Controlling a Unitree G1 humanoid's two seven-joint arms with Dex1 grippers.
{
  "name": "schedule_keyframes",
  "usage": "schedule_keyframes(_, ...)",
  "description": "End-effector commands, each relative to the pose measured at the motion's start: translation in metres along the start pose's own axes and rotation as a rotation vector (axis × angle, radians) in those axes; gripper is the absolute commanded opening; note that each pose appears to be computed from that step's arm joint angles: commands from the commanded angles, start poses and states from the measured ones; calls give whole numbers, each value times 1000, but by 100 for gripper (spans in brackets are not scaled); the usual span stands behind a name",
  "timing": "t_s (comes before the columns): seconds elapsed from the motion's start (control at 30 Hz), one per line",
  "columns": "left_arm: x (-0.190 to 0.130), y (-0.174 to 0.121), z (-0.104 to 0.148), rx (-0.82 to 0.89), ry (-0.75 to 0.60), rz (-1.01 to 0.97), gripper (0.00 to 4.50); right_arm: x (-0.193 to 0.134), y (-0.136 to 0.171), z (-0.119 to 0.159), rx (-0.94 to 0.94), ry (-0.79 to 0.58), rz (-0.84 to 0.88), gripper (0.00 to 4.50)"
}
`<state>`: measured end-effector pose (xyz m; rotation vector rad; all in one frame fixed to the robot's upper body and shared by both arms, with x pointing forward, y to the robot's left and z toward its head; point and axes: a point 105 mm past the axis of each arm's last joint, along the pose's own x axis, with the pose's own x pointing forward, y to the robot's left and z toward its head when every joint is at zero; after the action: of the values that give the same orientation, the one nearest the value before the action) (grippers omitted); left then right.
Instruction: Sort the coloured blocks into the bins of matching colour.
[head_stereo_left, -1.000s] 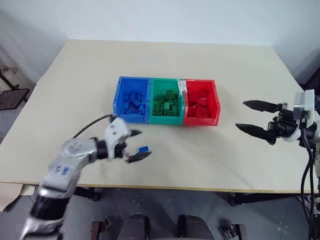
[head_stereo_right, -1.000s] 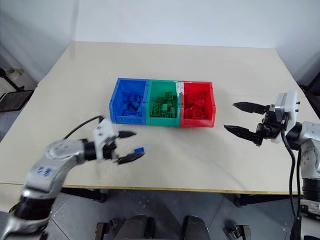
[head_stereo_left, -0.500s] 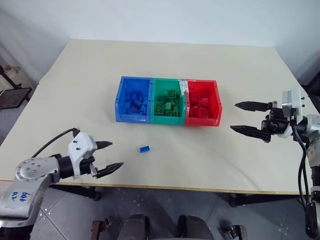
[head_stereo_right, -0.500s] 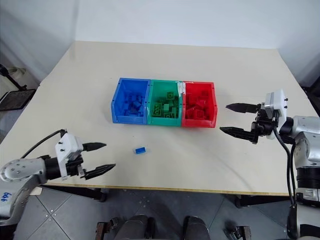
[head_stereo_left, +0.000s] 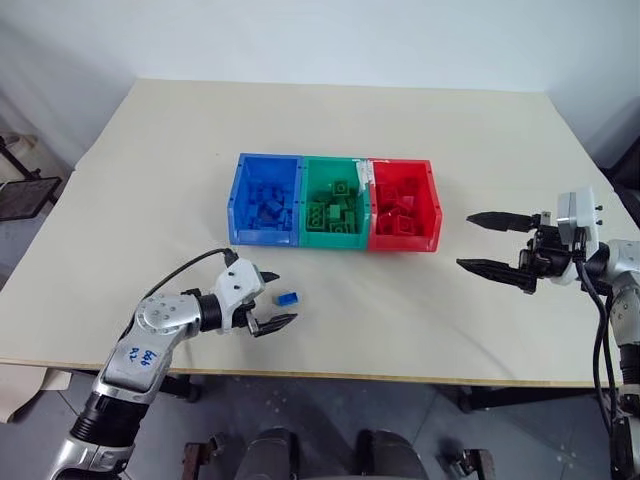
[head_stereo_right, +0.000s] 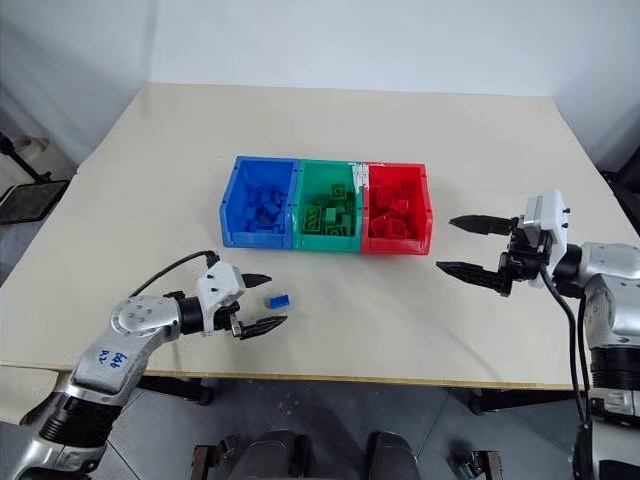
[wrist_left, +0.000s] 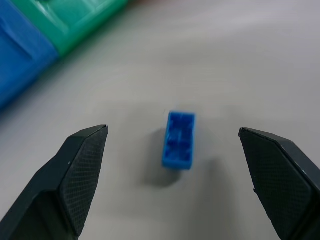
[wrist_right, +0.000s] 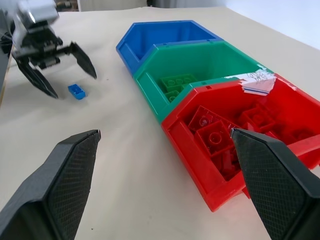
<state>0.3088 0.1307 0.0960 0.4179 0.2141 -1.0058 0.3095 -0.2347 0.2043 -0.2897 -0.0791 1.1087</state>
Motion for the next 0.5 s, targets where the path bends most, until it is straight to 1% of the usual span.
schedule_keyframes(0.03, 7, 1, 0, 12, 10, -32, 428, -8, -1, 16, -53, -27, -27, 438)
schedule_keyframes(0.1, 10, 1, -1, -7, 16, -44, 383, -8, 0, 17, -53, -27, -32, 438)
schedule_keyframes(0.17, 12, 1, -3, -6, 27, -51, 315, -9, 0, 17, -53, -27, -37, 438)
schedule_keyframes(0.23, 14, 1, -4, -3, 32, -56, 260, -9, 1, 16, -53, -27, -40, 438)
schedule_keyframes(0.43, 12, 1, -1, -34, 23, -49, 67, -9, 0, 17, -57, -27, -49, 438)
schedule_keyframes(0.47, 10, 1, 1, -32, 17, -50, 47, -10, 0, 17, -58, -27, -50, 438)
schedule_keyframes(0.5, 8, 1, 6, -27, 3, -46, 49, -10, -1, 17, -59, -27, -51, 438)
